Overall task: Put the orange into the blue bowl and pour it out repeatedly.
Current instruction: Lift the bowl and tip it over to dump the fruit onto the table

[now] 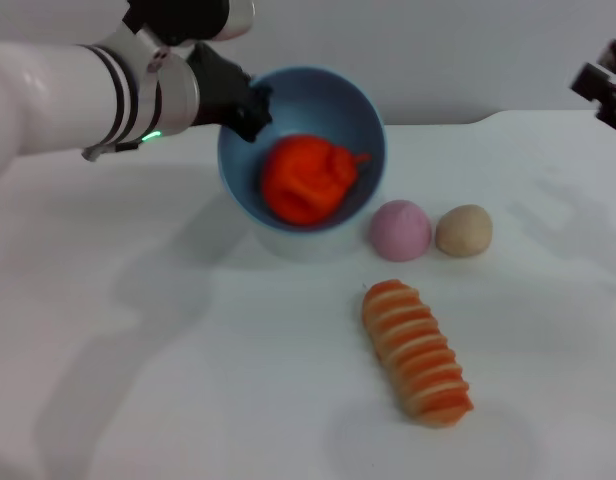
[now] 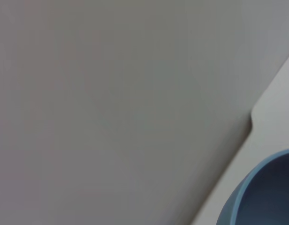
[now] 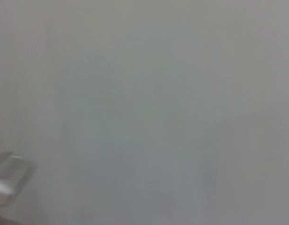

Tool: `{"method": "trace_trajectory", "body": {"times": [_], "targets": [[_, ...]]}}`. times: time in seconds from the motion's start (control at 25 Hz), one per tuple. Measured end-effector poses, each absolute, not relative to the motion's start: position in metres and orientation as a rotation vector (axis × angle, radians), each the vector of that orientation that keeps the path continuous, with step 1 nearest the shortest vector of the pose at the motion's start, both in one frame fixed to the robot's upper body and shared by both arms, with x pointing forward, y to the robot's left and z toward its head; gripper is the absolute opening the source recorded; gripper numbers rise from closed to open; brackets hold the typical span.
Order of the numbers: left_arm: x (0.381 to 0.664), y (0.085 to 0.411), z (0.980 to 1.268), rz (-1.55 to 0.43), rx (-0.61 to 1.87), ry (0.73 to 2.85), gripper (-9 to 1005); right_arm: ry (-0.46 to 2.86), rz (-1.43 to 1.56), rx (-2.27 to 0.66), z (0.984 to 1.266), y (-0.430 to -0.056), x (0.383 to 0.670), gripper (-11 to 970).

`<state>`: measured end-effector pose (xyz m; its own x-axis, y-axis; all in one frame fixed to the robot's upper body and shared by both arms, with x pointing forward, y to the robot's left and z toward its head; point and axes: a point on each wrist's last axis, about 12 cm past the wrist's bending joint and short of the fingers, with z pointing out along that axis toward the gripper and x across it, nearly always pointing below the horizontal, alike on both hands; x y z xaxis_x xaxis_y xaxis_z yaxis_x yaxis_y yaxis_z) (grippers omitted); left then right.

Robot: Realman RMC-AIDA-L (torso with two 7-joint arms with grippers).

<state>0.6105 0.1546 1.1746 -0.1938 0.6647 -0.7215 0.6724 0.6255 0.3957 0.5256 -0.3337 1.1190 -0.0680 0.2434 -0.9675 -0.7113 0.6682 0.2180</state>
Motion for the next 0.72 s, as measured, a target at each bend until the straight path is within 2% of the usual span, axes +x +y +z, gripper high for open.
{"method": "trace_trajectory", "body": {"times": [0.32, 0.48, 0.72], "targets": [[0.577, 0.137, 1.166, 0.255, 1.212, 1.476, -1, 1.459, 0.730, -0.255, 1.083, -0.345, 0.509, 606], [0.546, 0.127, 1.150, 0.385, 1.338, 1.201, -1, 1.475, 0.708, -0.232, 1.079, -0.347, 0.510, 605], [0.524, 0.128, 1.133, 0.503, 1.362, 1.029, -1, 1.482, 0.697, -0.225, 1.079, -0.346, 0.514, 603]]}}
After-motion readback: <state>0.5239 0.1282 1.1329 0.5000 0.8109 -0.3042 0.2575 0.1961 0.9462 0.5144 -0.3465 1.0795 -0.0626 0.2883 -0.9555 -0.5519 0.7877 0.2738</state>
